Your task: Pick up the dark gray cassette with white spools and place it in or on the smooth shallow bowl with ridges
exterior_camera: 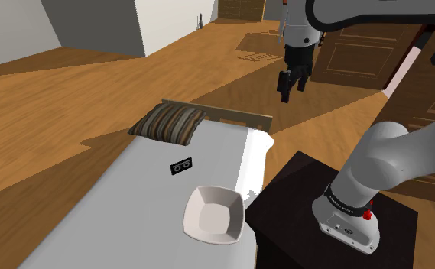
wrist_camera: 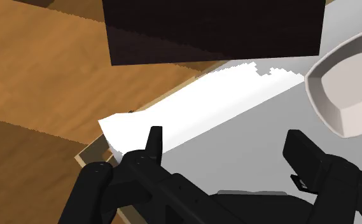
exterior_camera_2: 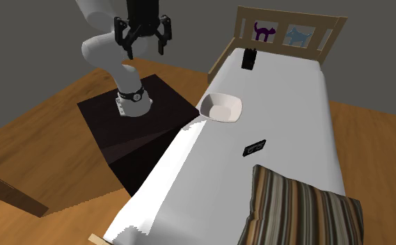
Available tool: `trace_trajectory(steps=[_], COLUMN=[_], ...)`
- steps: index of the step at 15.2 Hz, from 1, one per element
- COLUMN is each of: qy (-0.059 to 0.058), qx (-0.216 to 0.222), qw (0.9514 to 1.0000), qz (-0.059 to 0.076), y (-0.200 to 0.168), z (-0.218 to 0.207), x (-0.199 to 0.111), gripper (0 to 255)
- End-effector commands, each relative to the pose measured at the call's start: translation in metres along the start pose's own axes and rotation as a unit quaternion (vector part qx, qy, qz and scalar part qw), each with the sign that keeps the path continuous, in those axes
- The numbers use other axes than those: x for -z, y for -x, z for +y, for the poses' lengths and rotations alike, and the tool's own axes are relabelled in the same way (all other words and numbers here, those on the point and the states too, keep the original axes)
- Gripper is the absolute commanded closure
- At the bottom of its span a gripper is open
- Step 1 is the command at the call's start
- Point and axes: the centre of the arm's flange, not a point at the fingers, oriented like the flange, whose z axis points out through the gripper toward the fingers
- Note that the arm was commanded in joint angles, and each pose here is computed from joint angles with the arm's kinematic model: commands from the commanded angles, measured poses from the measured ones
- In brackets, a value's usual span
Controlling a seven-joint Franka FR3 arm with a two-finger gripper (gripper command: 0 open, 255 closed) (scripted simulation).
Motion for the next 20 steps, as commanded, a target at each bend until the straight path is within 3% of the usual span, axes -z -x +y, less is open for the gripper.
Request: trace_trajectory(steps=[1,5,10,15,20], qy=[0.0,-0.002,-0.003,-0.005,-0.007], qx=[0.0,0.057,0.128,0.198,0.267], qw=[1.0,0.9984,0.9917,0.98,0.9633], qz=[0.0,0.004,0.01,0.015,0.021], y=[0.0,-0.041,-0.09,-0.136,-0.178], z=[0.0,-0.011,-0.031,-0.058,-0.091], x=[0.0,-0.03,-0.067,-0.103,-0.138], gripper=[0,0,0,0,0])
